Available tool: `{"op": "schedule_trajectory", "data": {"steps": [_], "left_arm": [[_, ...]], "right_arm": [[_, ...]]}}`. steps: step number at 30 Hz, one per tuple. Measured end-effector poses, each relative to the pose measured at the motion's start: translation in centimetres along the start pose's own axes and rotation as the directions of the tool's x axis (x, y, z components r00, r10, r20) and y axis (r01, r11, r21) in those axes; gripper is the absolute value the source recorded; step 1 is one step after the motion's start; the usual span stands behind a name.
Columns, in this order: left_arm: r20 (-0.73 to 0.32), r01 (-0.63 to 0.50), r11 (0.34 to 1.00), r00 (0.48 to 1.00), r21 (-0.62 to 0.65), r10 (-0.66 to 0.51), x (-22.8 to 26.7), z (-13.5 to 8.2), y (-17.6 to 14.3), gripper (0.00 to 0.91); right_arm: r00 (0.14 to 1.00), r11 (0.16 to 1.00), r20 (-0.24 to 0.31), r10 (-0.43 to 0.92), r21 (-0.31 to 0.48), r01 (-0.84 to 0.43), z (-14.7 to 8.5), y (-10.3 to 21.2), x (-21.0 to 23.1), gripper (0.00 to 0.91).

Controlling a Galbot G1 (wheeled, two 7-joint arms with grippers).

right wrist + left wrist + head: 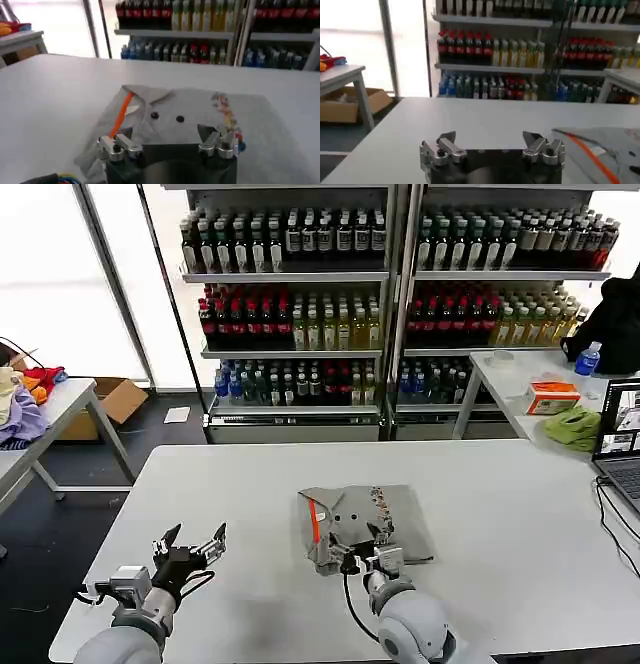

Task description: Fold and organize the clothes.

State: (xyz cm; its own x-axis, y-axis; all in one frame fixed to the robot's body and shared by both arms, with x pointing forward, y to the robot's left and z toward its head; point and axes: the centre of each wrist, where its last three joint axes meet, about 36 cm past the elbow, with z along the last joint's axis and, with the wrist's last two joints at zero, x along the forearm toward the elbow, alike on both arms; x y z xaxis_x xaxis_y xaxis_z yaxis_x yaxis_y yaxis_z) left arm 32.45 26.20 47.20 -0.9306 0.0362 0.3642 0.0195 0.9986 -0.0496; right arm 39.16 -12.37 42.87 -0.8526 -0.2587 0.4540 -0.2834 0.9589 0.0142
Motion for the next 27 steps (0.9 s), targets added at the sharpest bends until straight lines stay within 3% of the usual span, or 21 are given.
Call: {"op": "schedule_trajectory", "data": {"steps": [5,9,19,27], "left_arm": [[0.069,-0.008,0.999,0.998,0.031,0.006,0.0,-0.5,-0.2,0.907],[0.107,-0.011,0.999,0.994,0.038,0.007,-0.2,-0.4,-0.3,0.907],[0.151,-0.005,1.000,0.989,0.029,0.000,-0.8,-0.4,0.1,0.907],[0.161,-0.004,1.000,0.987,0.021,0.001,-1.2,-0.4,0.4,0.907]], "right_arm": [[0.993,0.996,0.095,0.074,0.042,-0.078,-1.8,-1.8,1.8,0.907],[0.981,0.987,0.133,0.144,0.051,-0.152,-2.1,-4.0,2.9,0.907],[0.935,0.947,0.165,0.314,0.022,-0.322,-1.5,-8.9,5.0,0.907],[0.908,0.923,0.182,0.377,0.007,-0.385,-1.7,-10.6,5.9,0.907]]}}
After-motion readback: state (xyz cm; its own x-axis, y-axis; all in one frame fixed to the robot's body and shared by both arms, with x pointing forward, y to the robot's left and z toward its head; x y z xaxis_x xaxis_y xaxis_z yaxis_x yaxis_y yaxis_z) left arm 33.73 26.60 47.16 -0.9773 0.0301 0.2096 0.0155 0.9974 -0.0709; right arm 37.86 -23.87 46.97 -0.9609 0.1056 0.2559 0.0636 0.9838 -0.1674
